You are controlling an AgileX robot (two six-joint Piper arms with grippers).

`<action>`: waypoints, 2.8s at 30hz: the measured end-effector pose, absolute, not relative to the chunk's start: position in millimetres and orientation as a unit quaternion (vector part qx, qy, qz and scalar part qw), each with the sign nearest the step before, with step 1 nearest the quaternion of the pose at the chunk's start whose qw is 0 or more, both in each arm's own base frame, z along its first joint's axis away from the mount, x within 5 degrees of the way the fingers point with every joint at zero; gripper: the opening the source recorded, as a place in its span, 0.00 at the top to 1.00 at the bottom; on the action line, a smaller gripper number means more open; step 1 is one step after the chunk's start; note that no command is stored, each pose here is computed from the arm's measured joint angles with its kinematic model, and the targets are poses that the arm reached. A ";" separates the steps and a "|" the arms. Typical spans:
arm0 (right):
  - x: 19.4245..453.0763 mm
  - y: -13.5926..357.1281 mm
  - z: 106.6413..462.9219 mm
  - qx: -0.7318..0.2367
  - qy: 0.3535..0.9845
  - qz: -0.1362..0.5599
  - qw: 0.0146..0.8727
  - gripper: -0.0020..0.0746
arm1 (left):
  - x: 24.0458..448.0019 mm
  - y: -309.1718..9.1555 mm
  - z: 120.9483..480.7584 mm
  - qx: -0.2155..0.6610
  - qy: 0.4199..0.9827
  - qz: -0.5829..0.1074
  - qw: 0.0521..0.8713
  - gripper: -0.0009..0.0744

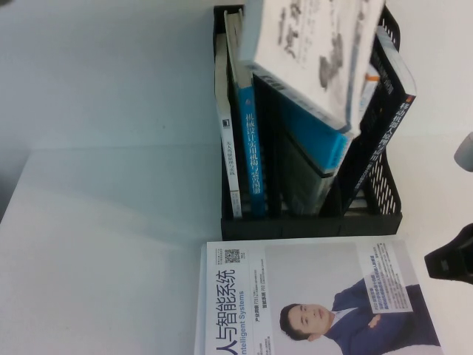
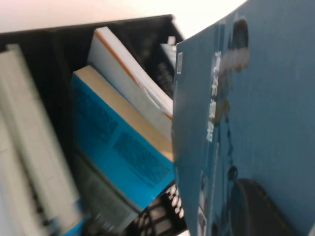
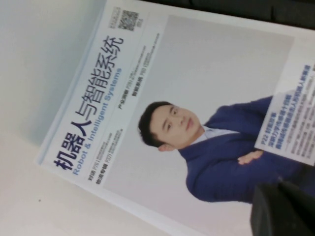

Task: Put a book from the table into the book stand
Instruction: Place the book on the book shelf

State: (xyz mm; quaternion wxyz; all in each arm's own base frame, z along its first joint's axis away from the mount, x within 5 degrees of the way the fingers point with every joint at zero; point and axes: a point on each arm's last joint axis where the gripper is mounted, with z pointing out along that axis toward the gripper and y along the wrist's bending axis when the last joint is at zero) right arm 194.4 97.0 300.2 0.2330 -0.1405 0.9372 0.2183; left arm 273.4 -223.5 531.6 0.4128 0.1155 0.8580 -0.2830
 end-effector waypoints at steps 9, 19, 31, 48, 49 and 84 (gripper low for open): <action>193.5 88.8 295.5 -0.141 0.951 0.170 0.217 0.98 | 290.6 -254.0 522.2 0.110 0.843 -0.306 0.428 0.84; 207.6 88.2 291.7 -0.104 0.950 0.157 0.247 0.98 | 265.8 -274.0 540.1 0.144 0.800 -0.313 0.491 0.84; 209.4 88.9 288.3 -0.103 0.953 0.156 0.238 0.98 | 261.3 -270.6 551.3 0.136 0.778 -0.275 0.549 0.84; 207.8 88.4 287.4 -0.106 0.956 0.153 0.228 0.98 | 284.5 -284.0 526.7 0.101 0.799 -0.245 0.539 0.84; 207.8 88.4 287.3 -0.106 0.956 0.153 0.228 0.98 | 287.4 -286.4 522.7 0.094 0.803 -0.244 0.535 0.84; 207.8 86.8 286.8 -0.112 0.957 0.142 0.228 0.98 | 357.4 -345.6 404.1 0.083 0.872 -0.233 0.422 0.84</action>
